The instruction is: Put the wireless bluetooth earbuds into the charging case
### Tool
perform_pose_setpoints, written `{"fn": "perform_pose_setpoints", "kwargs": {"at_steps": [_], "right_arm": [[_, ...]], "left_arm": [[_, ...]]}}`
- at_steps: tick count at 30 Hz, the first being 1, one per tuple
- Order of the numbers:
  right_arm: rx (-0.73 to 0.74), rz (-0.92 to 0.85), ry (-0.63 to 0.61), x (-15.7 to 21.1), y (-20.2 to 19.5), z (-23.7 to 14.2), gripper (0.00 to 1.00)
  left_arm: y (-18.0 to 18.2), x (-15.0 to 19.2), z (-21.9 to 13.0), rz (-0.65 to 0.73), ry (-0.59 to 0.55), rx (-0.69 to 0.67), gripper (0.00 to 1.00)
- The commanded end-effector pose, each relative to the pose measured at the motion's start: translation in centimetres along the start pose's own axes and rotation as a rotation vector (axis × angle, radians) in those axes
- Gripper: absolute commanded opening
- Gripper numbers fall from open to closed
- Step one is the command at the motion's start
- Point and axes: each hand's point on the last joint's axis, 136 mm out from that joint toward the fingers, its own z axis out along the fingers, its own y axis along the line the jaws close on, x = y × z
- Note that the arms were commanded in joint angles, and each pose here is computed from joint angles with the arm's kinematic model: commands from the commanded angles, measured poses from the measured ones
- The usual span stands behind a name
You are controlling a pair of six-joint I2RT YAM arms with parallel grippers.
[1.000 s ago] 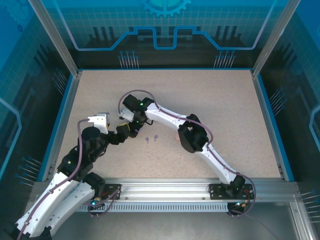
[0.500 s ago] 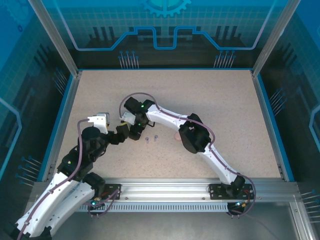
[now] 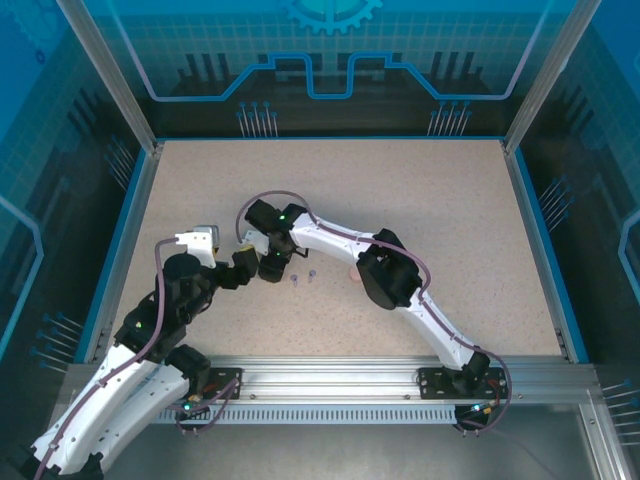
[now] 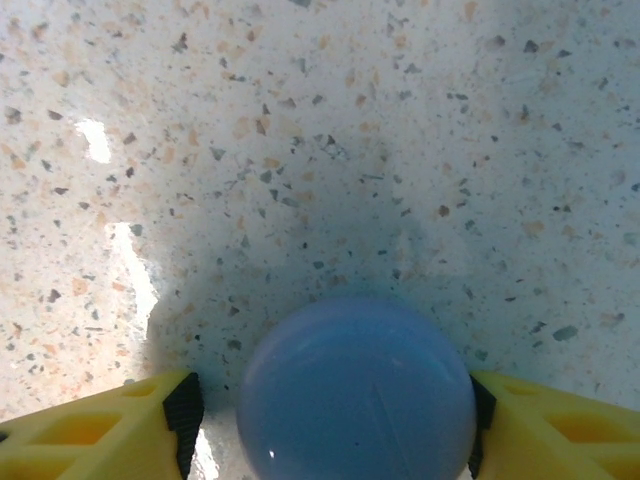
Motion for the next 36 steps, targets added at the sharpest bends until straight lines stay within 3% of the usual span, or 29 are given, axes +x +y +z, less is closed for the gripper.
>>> {"fn": "perform_pose_setpoints", "kwargs": {"at_steps": [1,8,14,24,36], "right_arm": [[0.021,-0.054,0.067,1.2,0.7,0.5,0.68],[0.037,-0.085,0.111,2.3,0.6,1.1,0.56],[0.028,-0.049,0.042,1.2,0.3,-0.4,0.46],[0.089,0.051,-0.230,-0.6,-1.7,-9.5,0.45],[0.272,0.112,-0.530,6.5,-1.7,-19.7,0.44]], "left_arm": [[0.6,-0.2,-0.2,0.019,-0.013,-0.026,0.91],[0.6,-0.4,-0.3,0.019,-0.015,-0.028,0.91],[0.5,-0.6,-0.5,0.017,-0.015,-0.025,0.91],[-0.4,-0.1,-0.5,-0.014,0.005,0.031,0.90],[-4.2,0.9,2.1,-0.173,0.059,0.237,0.85]]}}
